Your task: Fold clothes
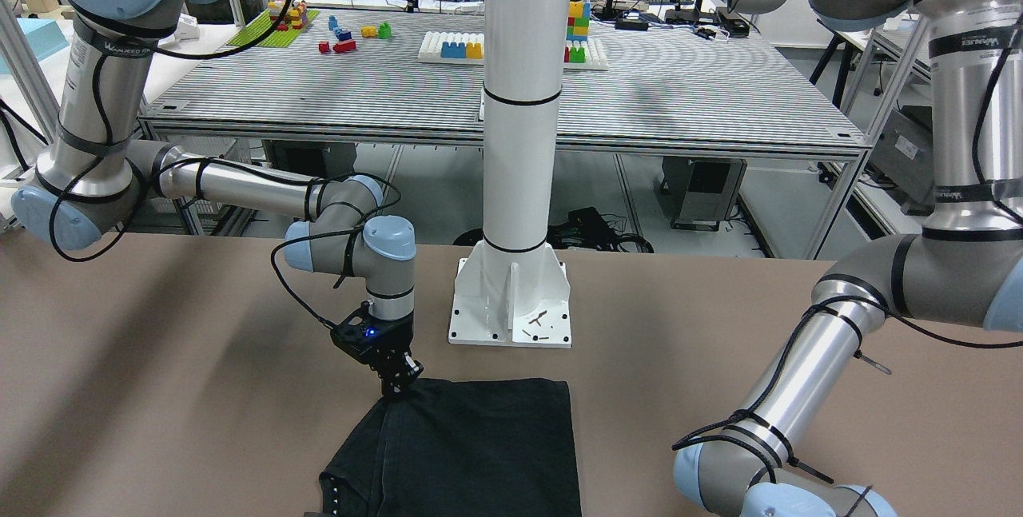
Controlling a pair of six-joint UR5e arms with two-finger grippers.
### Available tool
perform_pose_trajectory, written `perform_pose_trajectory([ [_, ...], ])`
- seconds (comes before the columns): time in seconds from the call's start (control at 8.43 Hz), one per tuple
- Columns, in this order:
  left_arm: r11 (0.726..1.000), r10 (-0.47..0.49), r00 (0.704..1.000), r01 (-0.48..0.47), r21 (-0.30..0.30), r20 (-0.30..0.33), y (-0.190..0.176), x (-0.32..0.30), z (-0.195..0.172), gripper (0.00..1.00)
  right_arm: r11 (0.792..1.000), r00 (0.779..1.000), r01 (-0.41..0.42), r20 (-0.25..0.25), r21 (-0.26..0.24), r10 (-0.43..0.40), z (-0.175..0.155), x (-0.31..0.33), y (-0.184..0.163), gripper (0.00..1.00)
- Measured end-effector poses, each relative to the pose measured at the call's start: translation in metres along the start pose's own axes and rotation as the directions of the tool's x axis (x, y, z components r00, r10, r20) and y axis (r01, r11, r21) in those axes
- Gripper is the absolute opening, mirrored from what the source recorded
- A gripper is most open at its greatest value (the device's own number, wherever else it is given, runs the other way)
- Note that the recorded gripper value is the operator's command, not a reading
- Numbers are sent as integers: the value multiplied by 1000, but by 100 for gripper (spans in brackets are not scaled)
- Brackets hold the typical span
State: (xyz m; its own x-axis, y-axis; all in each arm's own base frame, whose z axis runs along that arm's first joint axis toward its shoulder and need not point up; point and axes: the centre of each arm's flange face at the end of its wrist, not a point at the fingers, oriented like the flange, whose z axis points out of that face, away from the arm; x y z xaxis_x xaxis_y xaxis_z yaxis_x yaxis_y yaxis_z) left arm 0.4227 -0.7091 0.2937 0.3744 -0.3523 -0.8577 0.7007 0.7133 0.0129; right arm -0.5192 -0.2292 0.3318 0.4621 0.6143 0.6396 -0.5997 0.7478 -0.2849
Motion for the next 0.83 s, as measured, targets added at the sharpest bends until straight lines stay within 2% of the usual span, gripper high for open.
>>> perform_pose_trajectory([
  [0.83,1000,-14,1000,14,-4,-8,3,4,-2,94,1000,1000,-6,27,-22,6,-19,-7,-2,0],
])
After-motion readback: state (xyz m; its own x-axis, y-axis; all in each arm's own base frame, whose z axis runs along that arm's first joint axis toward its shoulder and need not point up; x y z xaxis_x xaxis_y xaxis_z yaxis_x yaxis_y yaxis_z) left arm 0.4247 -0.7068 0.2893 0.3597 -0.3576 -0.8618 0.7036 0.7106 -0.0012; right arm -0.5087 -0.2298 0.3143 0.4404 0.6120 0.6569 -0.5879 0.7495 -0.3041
